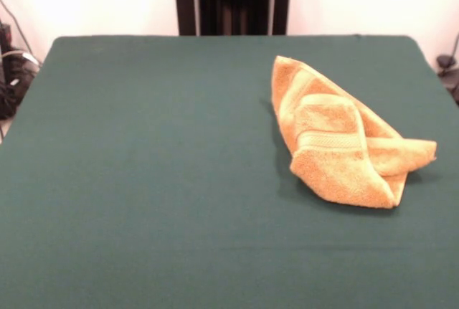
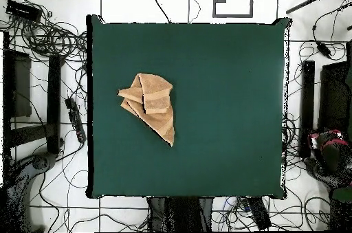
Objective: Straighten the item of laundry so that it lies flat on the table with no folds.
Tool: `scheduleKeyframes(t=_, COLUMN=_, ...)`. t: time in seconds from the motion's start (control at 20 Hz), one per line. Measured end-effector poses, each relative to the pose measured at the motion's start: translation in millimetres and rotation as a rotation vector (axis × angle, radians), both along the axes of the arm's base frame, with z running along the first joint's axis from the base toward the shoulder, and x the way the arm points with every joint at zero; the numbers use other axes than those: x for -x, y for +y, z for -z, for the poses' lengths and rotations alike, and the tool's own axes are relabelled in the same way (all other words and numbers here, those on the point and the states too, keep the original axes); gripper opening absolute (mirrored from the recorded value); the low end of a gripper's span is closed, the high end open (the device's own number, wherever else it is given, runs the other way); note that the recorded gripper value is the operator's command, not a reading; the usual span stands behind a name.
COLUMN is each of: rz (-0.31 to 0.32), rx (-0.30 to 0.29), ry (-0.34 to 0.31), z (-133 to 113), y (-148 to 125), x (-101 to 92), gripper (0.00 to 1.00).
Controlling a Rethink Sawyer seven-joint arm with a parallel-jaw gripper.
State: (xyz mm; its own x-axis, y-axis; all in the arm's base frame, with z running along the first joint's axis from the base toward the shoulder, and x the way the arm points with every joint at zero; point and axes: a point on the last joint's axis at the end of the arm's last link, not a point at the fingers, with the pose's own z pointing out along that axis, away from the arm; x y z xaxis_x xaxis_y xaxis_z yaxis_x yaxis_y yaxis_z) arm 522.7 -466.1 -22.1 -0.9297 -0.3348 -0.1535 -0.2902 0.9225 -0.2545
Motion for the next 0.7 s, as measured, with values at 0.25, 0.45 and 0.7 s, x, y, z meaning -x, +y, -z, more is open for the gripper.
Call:
scheduleKeyframes(t=0.25, rz=-0.050, rx=0.019, ry=-0.011, z=-3.2, y=-19.1, x=-10.1, gripper=1.00)
scheduleKeyframes(t=0.45, rz=-0.080, rx=0.040, ry=-0.030, z=-6.3, y=-34.3, x=-18.6, gripper=1.00)
scheduleKeyframes(t=0.7, rz=-0.111, rx=0.063, ry=-0.052, z=-12.7, y=-44.8, x=-31.2, gripper=1.00)
